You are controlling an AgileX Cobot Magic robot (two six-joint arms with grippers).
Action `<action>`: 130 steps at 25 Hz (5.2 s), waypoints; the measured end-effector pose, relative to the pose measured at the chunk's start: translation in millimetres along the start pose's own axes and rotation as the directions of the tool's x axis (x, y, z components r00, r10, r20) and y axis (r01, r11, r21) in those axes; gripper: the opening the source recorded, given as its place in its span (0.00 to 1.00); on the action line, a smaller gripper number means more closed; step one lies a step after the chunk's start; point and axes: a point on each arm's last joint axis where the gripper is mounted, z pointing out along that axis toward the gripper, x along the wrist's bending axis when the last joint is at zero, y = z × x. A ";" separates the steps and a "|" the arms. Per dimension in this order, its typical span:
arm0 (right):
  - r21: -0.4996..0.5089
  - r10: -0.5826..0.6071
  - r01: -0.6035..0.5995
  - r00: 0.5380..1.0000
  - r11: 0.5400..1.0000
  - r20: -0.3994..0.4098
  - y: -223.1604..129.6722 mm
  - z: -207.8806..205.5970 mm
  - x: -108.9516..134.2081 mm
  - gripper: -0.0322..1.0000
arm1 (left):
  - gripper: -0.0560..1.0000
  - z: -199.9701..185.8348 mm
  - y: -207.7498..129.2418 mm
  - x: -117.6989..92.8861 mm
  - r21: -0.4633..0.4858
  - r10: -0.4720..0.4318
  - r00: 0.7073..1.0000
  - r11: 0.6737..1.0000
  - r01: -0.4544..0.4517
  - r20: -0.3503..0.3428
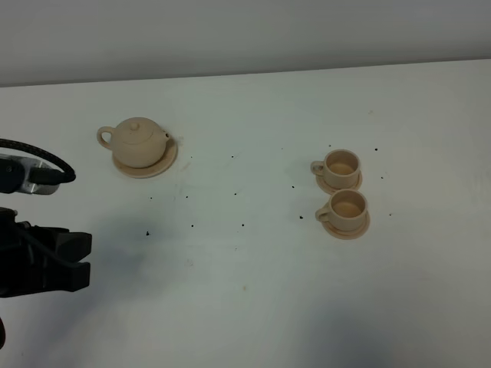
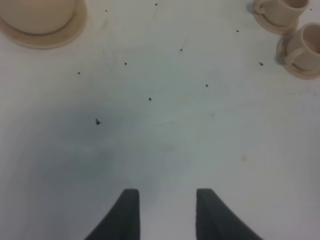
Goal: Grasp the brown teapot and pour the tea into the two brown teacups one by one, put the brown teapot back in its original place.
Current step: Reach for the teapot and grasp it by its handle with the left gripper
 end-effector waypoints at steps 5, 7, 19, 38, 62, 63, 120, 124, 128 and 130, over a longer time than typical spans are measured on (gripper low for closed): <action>-0.069 0.015 -0.013 0.999 0.998 0.032 -16.6 -1.9 0.4 0.26 | 0.36 0.0 1.5 0.7 -0.017 0.000 1.000 1.000 0.000 -0.008; -0.091 0.025 -0.020 0.999 0.996 0.048 -19.5 -4.1 -0.1 0.26 | 0.36 -0.1 2.9 1.2 -0.032 0.002 1.000 0.999 -0.002 -0.013; -0.101 0.092 -0.083 0.992 0.991 0.085 -22.6 -5.2 -3.4 0.26 | 0.36 25.3 23.8 8.9 0.025 0.037 0.998 0.999 -0.035 -0.056; -0.101 0.096 -0.087 0.992 0.991 0.085 -22.6 -5.2 -3.5 0.26 | 0.36 92.0 112.4 20.5 0.300 0.354 0.935 0.890 -0.344 0.020; -0.101 0.097 -0.088 0.992 0.991 0.085 -22.6 -5.2 -3.5 0.26 | 0.36 194.7 184.5 44.1 0.457 0.669 0.692 0.543 -0.704 0.272; -0.101 0.097 -0.088 0.992 0.991 0.085 -22.6 -5.2 -3.5 0.26 | 0.36 196.8 183.9 46.3 0.460 0.676 0.685 0.535 -0.709 0.271; -0.102 0.098 -0.090 0.992 0.991 0.082 -22.5 -5.2 -3.3 0.26 | 0.36 253.2 153.6 136.1 0.479 0.640 0.731 0.577 -0.661 0.238; -0.102 0.098 -0.090 0.992 0.991 0.082 -22.5 -5.2 -3.3 0.26 | 0.36 247.8 155.1 130.6 0.482 0.607 0.755 0.599 -0.639 0.247; -0.102 0.098 -0.090 0.992 0.991 0.082 -22.5 -5.2 -3.3 0.26 | 0.36 246.3 155.1 129.1 0.487 0.589 0.769 0.610 -0.625 0.248; -0.102 0.098 -0.090 0.992 0.991 0.082 -22.5 -5.2 -3.3 0.26 | 0.36 246.4 155.2 128.7 0.485 0.584 0.773 0.616 -0.621 0.247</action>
